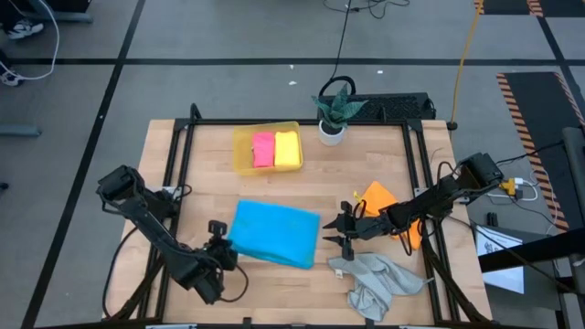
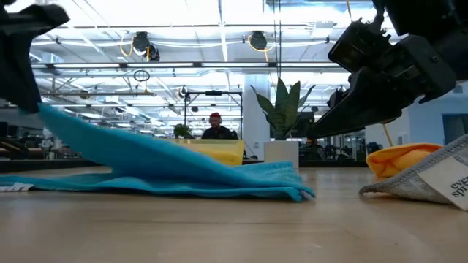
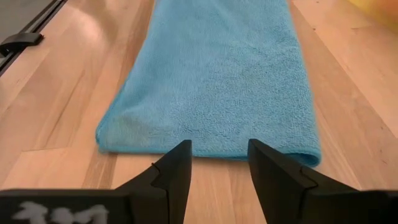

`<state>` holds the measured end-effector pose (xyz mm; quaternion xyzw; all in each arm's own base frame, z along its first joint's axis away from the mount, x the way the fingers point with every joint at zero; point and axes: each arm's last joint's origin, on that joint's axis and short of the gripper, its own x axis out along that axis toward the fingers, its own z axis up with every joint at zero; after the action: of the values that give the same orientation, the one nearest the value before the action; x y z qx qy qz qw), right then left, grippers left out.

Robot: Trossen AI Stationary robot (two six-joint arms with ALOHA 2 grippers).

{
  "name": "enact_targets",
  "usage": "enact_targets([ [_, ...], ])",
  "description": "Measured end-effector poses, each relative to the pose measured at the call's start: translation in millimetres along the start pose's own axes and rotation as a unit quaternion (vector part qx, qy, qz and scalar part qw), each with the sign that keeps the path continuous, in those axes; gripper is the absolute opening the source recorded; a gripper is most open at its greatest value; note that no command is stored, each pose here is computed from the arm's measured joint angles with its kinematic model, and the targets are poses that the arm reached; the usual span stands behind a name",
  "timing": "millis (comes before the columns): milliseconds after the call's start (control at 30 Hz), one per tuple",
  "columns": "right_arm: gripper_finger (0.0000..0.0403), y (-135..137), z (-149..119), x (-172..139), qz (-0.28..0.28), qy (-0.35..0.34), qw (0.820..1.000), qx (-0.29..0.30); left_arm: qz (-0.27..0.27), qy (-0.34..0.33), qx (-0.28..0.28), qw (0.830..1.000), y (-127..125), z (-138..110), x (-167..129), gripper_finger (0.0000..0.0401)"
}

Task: Fold microfiber towels
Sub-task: Fold the blue microfiber cloth

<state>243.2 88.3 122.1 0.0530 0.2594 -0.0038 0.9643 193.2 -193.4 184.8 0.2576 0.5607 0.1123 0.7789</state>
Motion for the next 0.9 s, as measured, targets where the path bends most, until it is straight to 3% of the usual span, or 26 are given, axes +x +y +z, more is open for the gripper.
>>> enact_targets([
  [267, 0.0148, 1, 0, 0, 0.001, 0.001, 1.0, -0.001, 0.006, 0.024, -0.016, 1.0, -5, -18, 17, 0.0001],
  [567, 0.0148, 1, 0, 0, 0.001, 0.001, 1.0, -0.001, -0.029, 0.002, -0.049, 0.998, -11, -13, 22, 0.0022],
  [733, 0.0148, 1, 0, 0, 0.002, 0.001, 1.0, -0.001, -0.069, 0.045, -0.033, 0.996, -10, -17, 32, 0.0075],
  [900, 0.0148, 1, 0, 0, 0.003, 0.0, 1.0, 0.004, -0.072, 0.106, -0.046, 0.991, 4, -21, 33, 0.0143],
])
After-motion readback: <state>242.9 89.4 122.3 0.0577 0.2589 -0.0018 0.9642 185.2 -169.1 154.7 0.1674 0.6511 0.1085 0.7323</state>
